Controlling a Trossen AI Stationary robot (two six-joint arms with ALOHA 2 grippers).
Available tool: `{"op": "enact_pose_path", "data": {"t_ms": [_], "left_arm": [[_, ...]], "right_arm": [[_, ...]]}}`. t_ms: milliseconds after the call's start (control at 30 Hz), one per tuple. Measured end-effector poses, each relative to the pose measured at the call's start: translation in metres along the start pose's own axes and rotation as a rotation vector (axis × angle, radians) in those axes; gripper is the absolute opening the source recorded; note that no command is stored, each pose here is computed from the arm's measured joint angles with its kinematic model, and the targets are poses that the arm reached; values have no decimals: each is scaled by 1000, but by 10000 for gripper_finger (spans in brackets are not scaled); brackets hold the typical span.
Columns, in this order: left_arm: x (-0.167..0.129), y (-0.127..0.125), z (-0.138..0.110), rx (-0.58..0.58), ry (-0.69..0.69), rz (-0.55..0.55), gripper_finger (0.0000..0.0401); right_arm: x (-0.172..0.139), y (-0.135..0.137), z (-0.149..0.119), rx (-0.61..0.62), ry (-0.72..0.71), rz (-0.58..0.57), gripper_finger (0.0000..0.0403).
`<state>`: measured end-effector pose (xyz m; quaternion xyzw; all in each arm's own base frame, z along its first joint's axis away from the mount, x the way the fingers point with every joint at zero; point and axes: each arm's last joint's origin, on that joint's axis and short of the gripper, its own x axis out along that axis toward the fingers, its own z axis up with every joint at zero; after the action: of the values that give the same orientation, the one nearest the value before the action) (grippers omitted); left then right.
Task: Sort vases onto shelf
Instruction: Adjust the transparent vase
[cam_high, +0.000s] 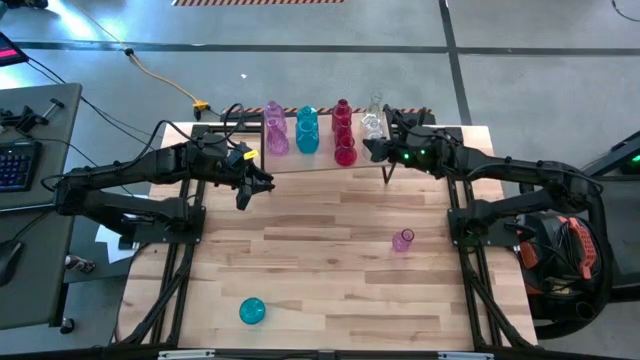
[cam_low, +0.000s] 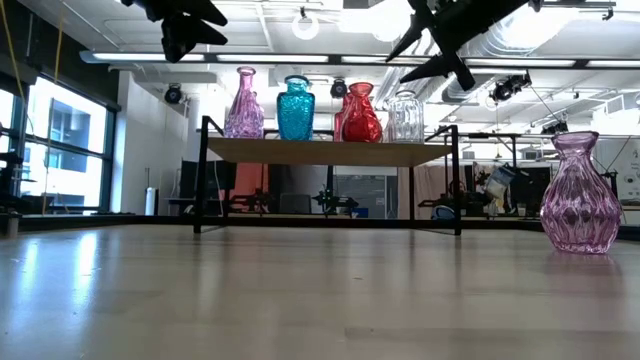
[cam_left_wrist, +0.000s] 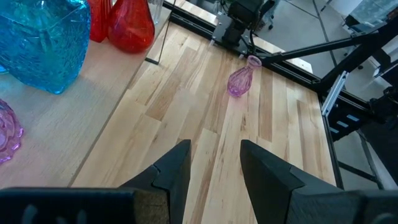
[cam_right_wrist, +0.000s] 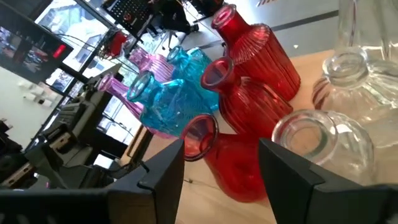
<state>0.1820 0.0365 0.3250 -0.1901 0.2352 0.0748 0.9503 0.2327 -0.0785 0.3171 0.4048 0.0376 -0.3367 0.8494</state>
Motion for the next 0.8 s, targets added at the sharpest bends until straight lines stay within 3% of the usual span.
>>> {"op": "enact_pose_path", "data": {"t_ms": [800], "left_arm": [[0, 0, 0, 0, 0, 0, 131]], "right_arm": [[4, -5, -6, 1, 22, -69, 181]]}}
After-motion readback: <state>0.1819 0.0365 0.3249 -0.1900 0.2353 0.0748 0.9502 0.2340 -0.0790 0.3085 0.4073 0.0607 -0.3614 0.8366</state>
